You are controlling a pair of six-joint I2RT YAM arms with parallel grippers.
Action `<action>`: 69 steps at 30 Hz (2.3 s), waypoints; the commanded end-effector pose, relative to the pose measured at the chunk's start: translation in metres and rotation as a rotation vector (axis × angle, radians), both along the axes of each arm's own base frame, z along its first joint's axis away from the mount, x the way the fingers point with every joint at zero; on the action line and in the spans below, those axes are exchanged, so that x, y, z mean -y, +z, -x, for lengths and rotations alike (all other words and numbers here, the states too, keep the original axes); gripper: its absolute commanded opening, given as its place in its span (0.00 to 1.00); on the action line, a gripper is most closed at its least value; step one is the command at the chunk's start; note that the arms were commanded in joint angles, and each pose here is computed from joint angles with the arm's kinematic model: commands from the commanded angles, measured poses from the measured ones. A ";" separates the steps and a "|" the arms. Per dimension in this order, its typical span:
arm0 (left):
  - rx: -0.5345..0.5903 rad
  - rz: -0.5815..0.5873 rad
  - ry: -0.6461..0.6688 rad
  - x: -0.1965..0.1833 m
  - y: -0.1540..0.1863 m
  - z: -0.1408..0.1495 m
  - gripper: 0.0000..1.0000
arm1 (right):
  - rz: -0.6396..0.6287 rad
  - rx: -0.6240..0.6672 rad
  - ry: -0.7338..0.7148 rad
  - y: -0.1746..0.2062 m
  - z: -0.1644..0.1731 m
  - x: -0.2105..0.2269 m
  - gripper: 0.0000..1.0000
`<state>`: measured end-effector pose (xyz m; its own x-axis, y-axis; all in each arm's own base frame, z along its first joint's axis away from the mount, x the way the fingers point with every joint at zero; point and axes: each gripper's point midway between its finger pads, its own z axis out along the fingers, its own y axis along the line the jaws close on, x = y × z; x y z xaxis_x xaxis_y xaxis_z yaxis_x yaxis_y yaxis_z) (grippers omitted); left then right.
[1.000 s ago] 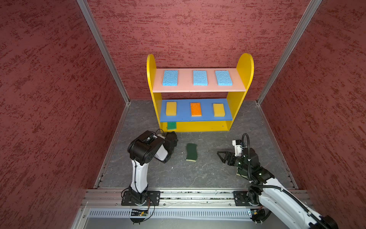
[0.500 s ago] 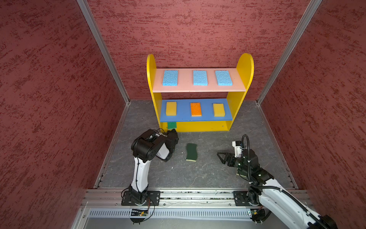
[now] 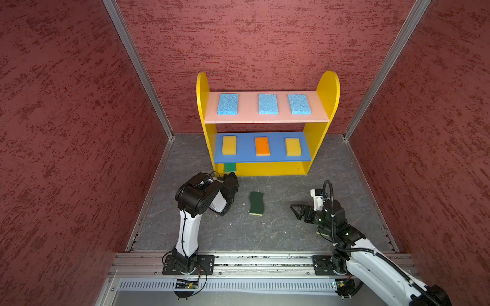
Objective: Arrange cleaning sponges on a shelf
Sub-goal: Place the cleaning sponge on the shelf.
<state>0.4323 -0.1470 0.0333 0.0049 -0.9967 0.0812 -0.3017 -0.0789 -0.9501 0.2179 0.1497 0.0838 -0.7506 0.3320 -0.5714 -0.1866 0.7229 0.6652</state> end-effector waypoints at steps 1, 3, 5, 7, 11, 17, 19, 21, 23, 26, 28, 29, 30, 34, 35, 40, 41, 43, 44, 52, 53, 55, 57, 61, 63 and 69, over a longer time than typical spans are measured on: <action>-0.160 -0.092 0.013 -0.017 -0.044 0.014 0.03 | -0.020 0.023 0.016 0.005 -0.001 -0.004 0.89; -0.159 -0.095 0.016 -0.018 -0.044 0.013 0.03 | -0.019 0.024 0.016 0.005 -0.001 -0.004 0.89; -0.160 -0.095 0.018 -0.019 -0.045 0.014 0.03 | -0.019 0.023 0.016 0.006 -0.002 -0.004 0.89; -0.163 -0.097 0.011 -0.019 -0.045 0.014 0.03 | -0.020 0.023 0.017 0.006 -0.002 -0.005 0.89; -0.165 -0.103 -0.005 -0.014 -0.045 0.014 0.03 | -0.020 0.021 0.017 0.006 -0.002 -0.005 0.89; -0.165 -0.113 -0.046 -0.002 -0.043 0.009 0.03 | -0.021 0.020 0.015 0.007 -0.003 -0.005 0.89; -0.165 -0.111 -0.042 -0.001 -0.043 0.009 0.03 | -0.021 0.019 0.015 0.007 -0.003 -0.005 0.89; -0.164 -0.107 -0.036 -0.003 -0.042 0.010 0.04 | -0.023 0.017 0.016 0.007 -0.002 -0.005 0.89; -0.168 -0.104 -0.030 -0.005 -0.043 0.013 0.04 | -0.021 0.015 0.015 0.006 -0.001 -0.005 0.89; -0.166 -0.101 -0.015 -0.009 -0.041 0.020 0.04 | -0.020 0.015 0.012 0.005 -0.001 -0.004 0.89; -0.169 -0.100 -0.012 -0.011 -0.041 0.024 0.07 | -0.018 0.017 0.009 0.006 -0.002 -0.003 0.89; -0.166 -0.098 -0.013 -0.011 -0.040 0.026 0.08 | -0.017 0.015 0.007 0.005 -0.002 -0.003 0.89; -0.163 -0.100 -0.012 -0.012 -0.038 0.028 0.10 | -0.017 0.015 0.007 0.005 -0.002 -0.003 0.89; -0.152 -0.146 -0.031 -0.013 -0.023 0.036 0.13 | -0.010 0.007 0.001 0.005 -0.003 -0.002 0.89; -0.157 -0.158 -0.035 -0.014 -0.020 0.039 0.15 | -0.009 0.003 -0.001 0.005 -0.003 -0.002 0.89; -0.192 -0.228 -0.099 -0.016 -0.004 0.055 0.19 | 0.002 -0.009 -0.022 0.006 -0.004 0.001 0.89; -0.193 -0.244 -0.117 -0.016 0.001 0.058 0.20 | 0.005 -0.013 -0.028 0.007 -0.004 0.002 0.89; -0.205 -0.287 -0.147 -0.018 0.009 0.066 0.21 | 0.011 -0.020 -0.036 0.008 -0.005 0.003 0.90; -0.214 -0.319 -0.164 -0.020 0.015 0.070 0.22 | 0.016 -0.025 -0.040 0.009 -0.005 0.004 0.90; -0.364 -0.779 -0.217 -0.062 0.072 0.106 0.34 | 0.004 -0.058 -0.069 0.027 -0.010 0.004 0.90; -0.353 -0.804 -0.206 -0.069 0.078 0.111 0.34 | -0.001 -0.063 -0.081 0.029 -0.011 0.005 0.90; -0.338 -0.856 -0.187 -0.082 0.087 0.121 0.37 | 0.003 -0.082 -0.109 0.031 -0.012 0.008 0.91; -0.335 -0.926 -0.196 -0.091 0.097 0.127 0.38 | 0.019 -0.097 -0.134 0.032 -0.013 0.012 0.91; -0.329 -1.094 -0.295 -0.092 0.115 0.126 0.51 | 0.082 -0.144 -0.210 0.035 -0.011 0.028 0.93; -0.330 -1.153 -0.338 -0.089 0.120 0.125 0.55 | 0.118 -0.168 -0.252 0.036 -0.009 0.038 0.93; -0.300 -1.250 -0.419 -0.085 0.134 0.125 0.66 | 0.183 -0.234 -0.367 0.042 0.004 0.063 0.96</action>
<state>0.3096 -0.0630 0.1608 -0.4058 -0.4426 -0.7997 -0.3514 0.8832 -0.3105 0.2262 0.1089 0.1336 -0.7292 0.4722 -0.4952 0.1232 0.8025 0.5838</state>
